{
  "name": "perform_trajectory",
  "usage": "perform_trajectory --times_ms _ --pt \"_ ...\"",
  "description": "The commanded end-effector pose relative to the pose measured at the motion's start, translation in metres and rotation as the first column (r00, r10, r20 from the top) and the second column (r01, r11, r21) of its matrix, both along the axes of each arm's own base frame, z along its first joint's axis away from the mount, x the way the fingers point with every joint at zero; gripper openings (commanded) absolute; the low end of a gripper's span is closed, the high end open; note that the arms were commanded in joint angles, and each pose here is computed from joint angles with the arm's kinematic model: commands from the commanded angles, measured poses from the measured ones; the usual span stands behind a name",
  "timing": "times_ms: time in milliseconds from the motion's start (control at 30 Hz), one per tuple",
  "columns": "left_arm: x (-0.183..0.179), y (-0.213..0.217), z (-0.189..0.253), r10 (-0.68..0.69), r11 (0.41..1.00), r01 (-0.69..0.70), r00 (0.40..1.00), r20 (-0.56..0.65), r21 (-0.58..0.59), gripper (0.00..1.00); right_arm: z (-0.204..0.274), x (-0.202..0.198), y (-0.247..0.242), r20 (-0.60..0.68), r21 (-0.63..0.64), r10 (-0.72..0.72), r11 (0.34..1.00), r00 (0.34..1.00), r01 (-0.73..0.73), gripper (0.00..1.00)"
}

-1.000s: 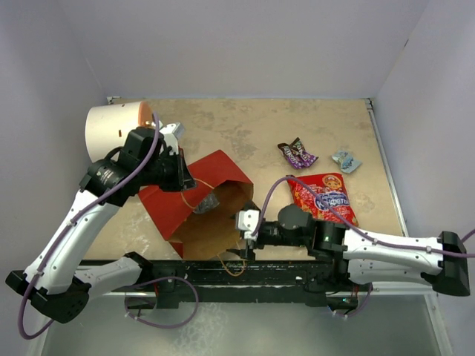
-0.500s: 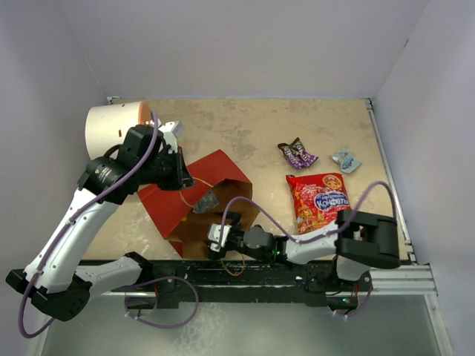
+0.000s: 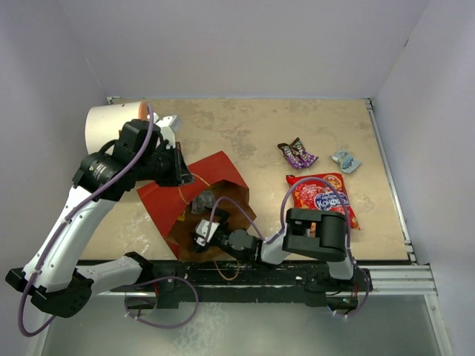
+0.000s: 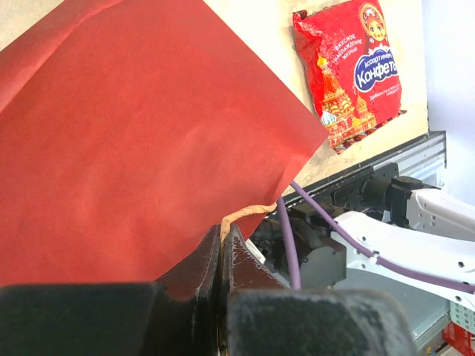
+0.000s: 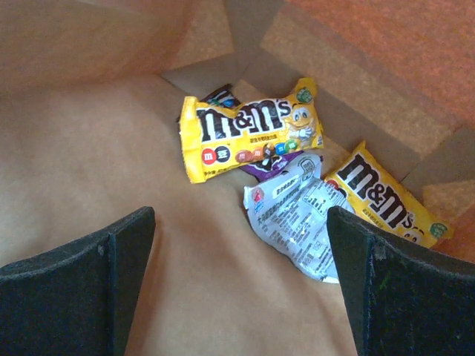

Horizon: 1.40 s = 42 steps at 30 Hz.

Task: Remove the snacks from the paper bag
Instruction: Take out the snack from the paper bag.

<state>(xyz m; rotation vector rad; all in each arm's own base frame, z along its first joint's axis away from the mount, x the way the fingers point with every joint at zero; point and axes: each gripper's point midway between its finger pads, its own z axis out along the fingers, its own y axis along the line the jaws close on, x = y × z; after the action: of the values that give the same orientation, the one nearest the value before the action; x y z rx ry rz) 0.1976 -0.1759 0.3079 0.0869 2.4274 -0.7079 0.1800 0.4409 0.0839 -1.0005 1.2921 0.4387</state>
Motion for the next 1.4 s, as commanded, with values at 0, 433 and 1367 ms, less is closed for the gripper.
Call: perform_trajectory --times_ms 0,433,1367 --pt "-0.006 0.004 0.017 -0.001 1.0 0.002 0.999 0.039 -0.022 0.0 0.03 0.028 0.01 0.0 0.165 -0.092 0.982 0.996 0.091 0.99" --pt "-0.011 0.001 0.018 -0.008 0.998 0.01 0.999 0.043 -0.055 0.0 -0.022 0.065 0.013 0.093 0.003 -0.224 0.974 0.97 0.224 0.91" --pt "-0.006 -0.006 0.018 -0.005 0.996 0.008 0.999 0.035 -0.083 0.0 -0.022 0.134 0.038 0.05 -0.018 -0.287 0.957 0.957 0.288 0.57"
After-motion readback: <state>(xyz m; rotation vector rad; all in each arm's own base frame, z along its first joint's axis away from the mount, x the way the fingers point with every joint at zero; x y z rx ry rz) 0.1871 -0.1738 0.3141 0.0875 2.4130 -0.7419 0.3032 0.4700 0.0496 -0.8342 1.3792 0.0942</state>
